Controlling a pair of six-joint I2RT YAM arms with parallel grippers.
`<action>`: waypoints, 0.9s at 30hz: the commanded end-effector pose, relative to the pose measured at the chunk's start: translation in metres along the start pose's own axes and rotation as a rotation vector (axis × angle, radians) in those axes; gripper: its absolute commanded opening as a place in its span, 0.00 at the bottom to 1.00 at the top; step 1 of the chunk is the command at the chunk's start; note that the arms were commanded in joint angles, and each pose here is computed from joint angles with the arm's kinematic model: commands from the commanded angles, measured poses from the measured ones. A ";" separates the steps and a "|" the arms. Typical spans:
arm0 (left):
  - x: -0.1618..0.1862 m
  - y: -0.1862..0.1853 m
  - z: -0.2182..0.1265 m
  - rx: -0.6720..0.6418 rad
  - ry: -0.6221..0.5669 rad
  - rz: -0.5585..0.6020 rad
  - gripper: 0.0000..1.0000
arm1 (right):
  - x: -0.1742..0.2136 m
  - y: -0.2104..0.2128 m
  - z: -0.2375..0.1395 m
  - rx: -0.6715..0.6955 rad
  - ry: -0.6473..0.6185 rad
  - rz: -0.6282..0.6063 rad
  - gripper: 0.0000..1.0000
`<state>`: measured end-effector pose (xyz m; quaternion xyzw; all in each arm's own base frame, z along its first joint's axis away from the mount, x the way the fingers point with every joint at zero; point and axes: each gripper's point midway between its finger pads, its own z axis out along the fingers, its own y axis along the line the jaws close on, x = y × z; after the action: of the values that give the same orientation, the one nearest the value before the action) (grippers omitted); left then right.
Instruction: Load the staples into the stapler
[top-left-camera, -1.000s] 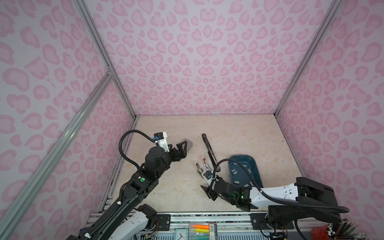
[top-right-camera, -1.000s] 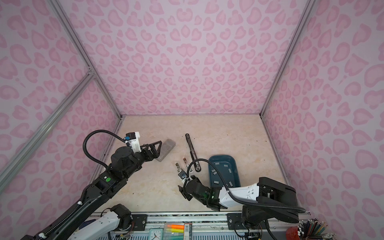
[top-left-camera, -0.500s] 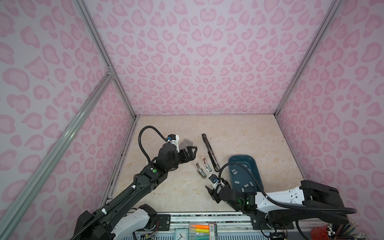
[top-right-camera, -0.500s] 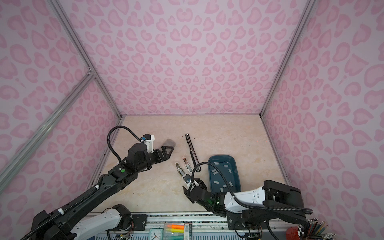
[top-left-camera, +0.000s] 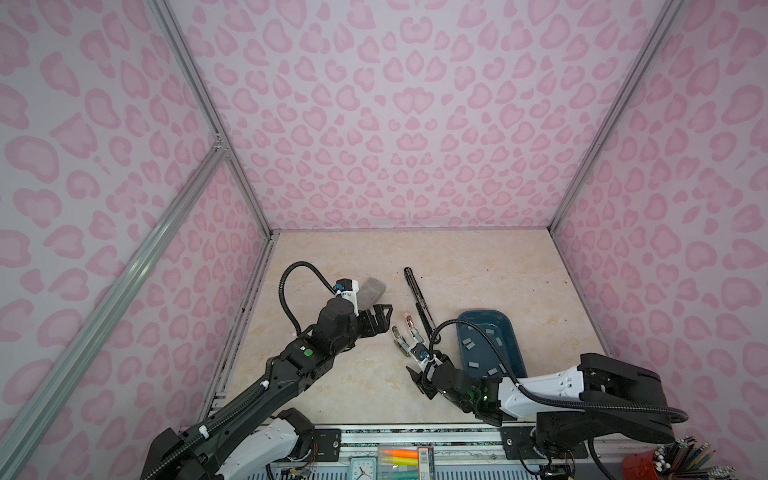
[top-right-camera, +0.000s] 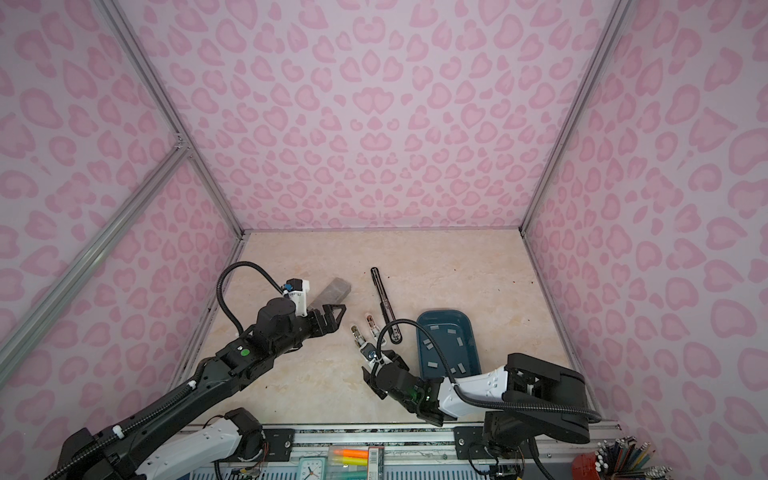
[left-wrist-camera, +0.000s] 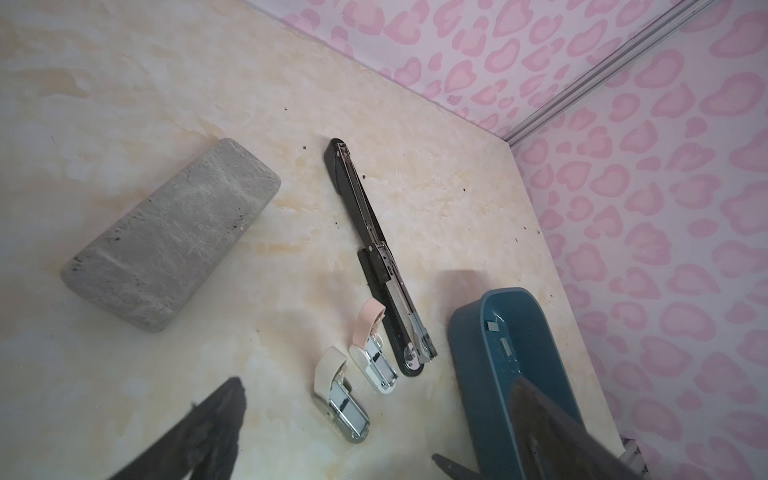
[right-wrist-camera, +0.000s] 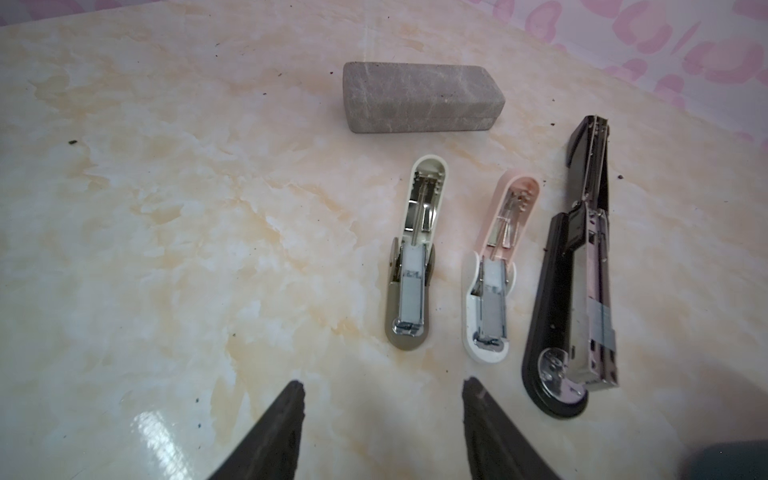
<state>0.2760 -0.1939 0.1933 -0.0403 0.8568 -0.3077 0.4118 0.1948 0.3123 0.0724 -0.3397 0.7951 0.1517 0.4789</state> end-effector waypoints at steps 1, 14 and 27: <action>-0.011 -0.006 0.000 0.000 -0.030 0.039 1.00 | -0.003 0.001 0.007 -0.063 0.001 0.059 0.60; 0.003 0.012 0.015 -0.066 0.006 0.060 0.96 | 0.013 -0.012 0.027 -0.102 0.065 0.122 0.57; 0.012 0.013 0.034 -0.080 0.064 0.065 0.89 | 0.024 -0.007 0.043 -0.117 0.128 0.116 0.45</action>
<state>0.2890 -0.2007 0.1522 -0.0197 0.8902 -0.2533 0.3782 0.2208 0.3200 0.0342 -0.3304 0.8299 0.2028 0.4012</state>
